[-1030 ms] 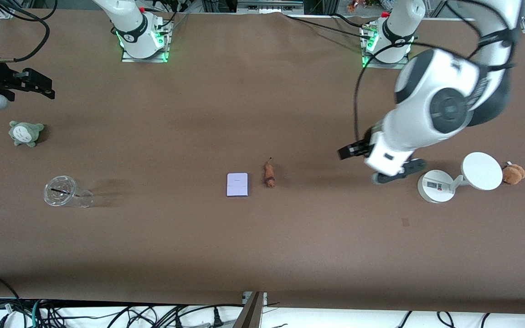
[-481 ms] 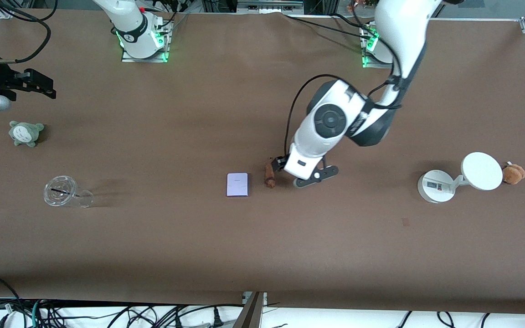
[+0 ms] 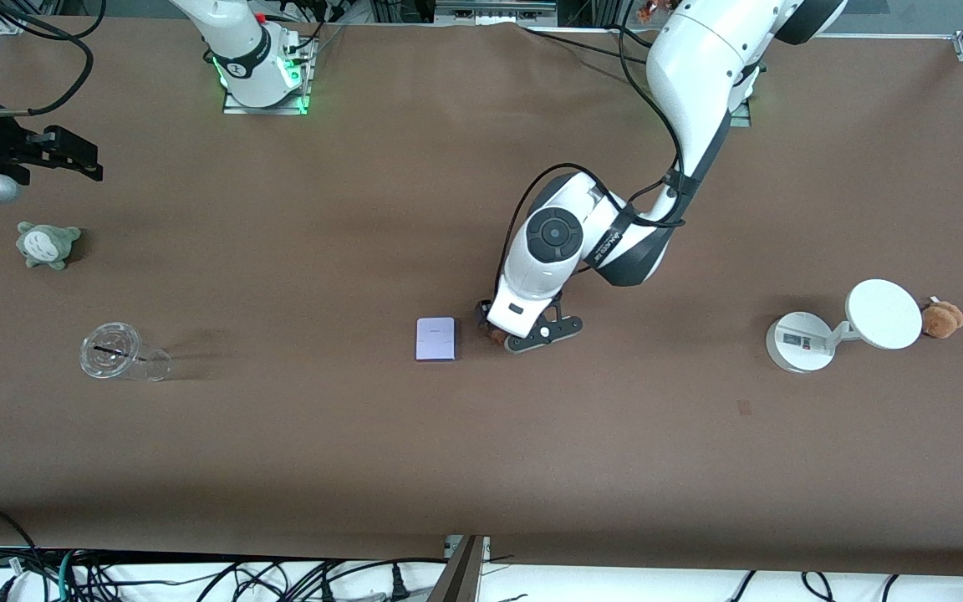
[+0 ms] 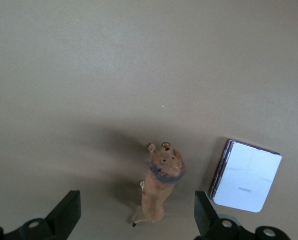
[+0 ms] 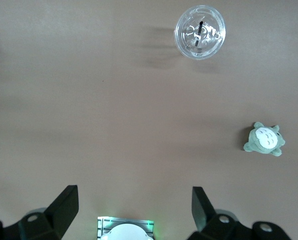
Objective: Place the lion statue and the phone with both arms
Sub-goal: 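Lower the left gripper and close it on the lion statue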
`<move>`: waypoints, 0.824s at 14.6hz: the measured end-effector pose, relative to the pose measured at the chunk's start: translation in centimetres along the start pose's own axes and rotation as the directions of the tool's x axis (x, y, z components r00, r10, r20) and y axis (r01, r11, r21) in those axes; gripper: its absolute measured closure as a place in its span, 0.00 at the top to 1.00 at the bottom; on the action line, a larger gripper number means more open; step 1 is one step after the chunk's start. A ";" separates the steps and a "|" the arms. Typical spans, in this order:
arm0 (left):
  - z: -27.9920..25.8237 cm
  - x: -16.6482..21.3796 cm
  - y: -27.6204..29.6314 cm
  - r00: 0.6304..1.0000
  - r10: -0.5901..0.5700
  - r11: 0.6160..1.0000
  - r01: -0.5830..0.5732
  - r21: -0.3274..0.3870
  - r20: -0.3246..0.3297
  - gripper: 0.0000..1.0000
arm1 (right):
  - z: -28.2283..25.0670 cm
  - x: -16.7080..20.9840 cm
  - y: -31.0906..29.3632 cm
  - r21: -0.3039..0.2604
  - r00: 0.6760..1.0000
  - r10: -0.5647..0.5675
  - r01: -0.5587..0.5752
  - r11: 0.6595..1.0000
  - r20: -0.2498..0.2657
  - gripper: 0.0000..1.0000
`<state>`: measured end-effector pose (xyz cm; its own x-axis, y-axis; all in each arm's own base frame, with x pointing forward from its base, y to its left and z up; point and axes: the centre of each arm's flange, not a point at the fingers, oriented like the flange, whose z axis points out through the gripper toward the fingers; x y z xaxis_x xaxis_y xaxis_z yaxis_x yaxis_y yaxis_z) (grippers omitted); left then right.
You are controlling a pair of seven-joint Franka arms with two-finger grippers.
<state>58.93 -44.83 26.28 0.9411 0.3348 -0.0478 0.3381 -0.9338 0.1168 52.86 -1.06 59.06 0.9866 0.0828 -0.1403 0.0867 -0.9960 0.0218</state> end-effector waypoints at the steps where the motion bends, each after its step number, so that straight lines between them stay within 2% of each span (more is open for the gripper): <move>1: 0.2 -0.3 0.4 1.000 0.010 1.000 -0.010 0.003 -0.009 1.00 | 0.0 0.0 0.0 0.000 1.000 0.000 0.000 1.000 0.000 1.00; 7: 5.2 -2.6 2.3 0.997 0.035 0.996 -0.029 0.085 -0.069 1.00 | 0.1 0.2 -0.8 -0.002 1.000 -0.014 0.014 1.000 0.004 1.00; 12: 5.4 -2.0 2.6 0.995 0.030 0.997 -0.024 0.069 -0.091 1.00 | 0.6 0.5 -0.8 -0.001 1.000 -0.015 0.015 1.000 0.014 1.00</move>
<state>57.90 -48.65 21.28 0.9474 0.3166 0.0461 0.3144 -0.9480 0.0487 53.19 -0.29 58.35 0.9832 0.0971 -0.1546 0.1014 -0.9946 0.0204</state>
